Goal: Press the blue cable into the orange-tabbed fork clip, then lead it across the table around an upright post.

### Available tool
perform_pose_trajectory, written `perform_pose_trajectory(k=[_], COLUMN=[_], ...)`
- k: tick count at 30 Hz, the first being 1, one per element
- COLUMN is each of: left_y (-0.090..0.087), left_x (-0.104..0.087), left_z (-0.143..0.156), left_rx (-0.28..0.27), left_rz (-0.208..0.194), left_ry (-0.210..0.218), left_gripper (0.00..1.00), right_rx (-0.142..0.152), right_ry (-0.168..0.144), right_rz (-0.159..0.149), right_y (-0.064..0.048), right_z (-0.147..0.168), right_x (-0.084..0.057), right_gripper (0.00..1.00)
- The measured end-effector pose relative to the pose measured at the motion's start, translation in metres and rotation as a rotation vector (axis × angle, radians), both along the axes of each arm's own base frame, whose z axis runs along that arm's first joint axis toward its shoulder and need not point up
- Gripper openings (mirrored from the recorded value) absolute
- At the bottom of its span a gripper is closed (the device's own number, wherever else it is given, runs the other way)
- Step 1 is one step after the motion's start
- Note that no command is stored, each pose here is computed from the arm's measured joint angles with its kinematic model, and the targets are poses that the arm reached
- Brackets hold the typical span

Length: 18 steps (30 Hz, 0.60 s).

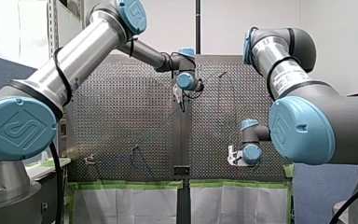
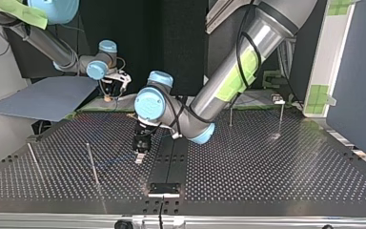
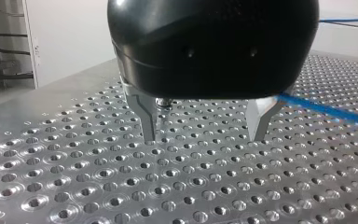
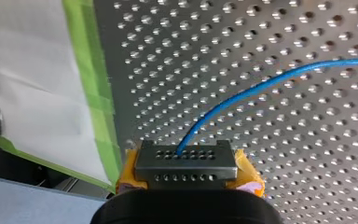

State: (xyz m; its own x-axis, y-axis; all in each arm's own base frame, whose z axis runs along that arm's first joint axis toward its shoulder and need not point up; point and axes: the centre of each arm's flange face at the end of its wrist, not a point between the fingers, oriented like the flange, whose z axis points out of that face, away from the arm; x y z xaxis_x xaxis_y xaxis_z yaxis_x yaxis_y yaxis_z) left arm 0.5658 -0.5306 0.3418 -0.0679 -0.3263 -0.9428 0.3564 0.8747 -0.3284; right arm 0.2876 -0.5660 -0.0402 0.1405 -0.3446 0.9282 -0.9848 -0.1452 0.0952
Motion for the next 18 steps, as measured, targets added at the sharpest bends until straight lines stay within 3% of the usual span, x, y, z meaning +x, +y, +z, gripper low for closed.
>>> perform_pose_trajectory(k=[18], left_y=[0.001], left_x=[0.001], left_z=[0.000], left_rx=[-0.001], left_rz=[0.003], left_ry=[0.001], left_gripper=[0.95], right_rx=[0.035], right_ry=[0.017], right_rz=[-0.041], right_y=[0.008], right_z=[-0.048], right_x=[-0.015], right_gripper=[0.00])
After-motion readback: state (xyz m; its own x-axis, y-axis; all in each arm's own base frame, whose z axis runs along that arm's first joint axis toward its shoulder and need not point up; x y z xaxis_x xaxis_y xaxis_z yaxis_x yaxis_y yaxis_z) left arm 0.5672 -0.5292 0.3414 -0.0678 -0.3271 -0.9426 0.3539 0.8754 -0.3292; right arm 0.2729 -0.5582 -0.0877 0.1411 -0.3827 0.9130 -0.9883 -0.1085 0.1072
